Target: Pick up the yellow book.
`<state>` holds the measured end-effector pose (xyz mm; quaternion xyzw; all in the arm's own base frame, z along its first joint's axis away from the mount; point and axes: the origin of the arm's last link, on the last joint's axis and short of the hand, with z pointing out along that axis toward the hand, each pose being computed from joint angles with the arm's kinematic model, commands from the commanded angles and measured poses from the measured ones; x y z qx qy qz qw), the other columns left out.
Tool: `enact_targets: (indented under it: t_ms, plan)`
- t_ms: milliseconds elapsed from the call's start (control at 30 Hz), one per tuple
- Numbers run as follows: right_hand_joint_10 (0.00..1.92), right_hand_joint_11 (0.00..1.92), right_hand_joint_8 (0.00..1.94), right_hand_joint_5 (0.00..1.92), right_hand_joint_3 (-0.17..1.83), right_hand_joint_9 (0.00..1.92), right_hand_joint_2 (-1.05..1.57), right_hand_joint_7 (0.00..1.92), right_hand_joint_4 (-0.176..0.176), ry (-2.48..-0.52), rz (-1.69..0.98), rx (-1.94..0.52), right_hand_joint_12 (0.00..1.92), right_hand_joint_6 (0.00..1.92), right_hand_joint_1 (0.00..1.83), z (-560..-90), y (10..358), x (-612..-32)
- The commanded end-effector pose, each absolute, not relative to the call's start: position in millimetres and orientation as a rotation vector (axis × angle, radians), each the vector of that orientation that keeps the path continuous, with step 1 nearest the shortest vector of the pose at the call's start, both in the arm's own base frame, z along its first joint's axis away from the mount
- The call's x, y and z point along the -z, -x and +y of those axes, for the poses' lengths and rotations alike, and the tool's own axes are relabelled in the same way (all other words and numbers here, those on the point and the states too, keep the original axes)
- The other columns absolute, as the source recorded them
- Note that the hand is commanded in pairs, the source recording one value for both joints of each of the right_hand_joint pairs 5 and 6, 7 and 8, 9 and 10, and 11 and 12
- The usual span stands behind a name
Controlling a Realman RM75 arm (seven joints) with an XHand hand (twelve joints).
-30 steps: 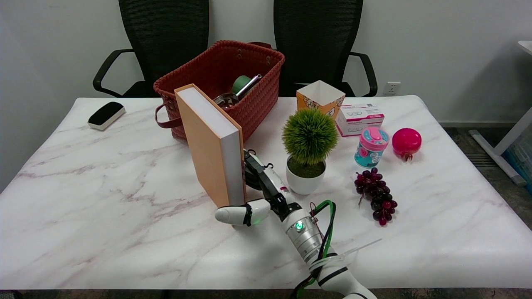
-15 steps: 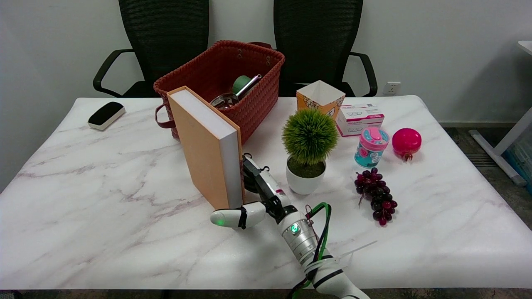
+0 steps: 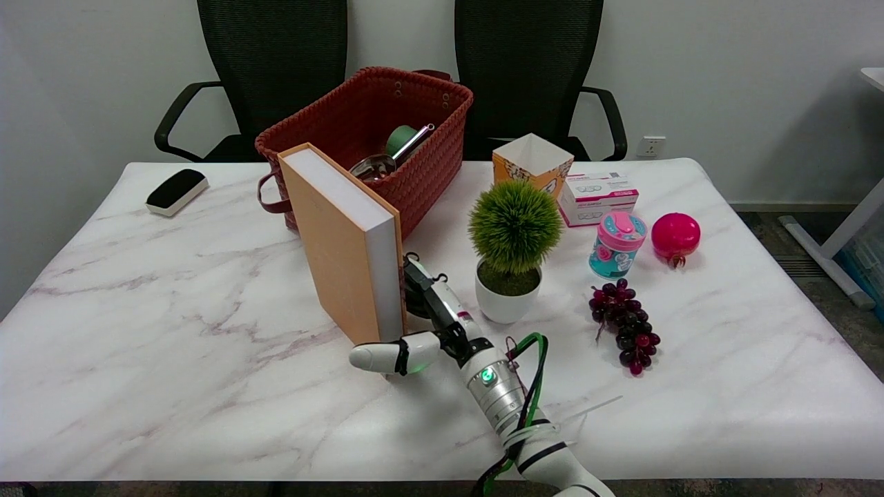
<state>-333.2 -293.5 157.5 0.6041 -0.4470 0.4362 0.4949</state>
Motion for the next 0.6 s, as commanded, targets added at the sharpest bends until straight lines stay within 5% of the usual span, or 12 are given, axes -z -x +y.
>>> enact_targets:
  t_ms: [33,600]
  plan:
    - [0.60,0.61,0.54,0.19,0.42,0.60,-0.02,0.54,0.000,-1.478,-1.058,-1.060,0.61,0.19,0.92,-310,329,-158]
    - [0.62,0.61,0.55,0.19,0.44,0.62,0.00,0.55,0.000,-1.489,-1.079,-1.052,0.61,0.19,0.92,-317,325,-147]
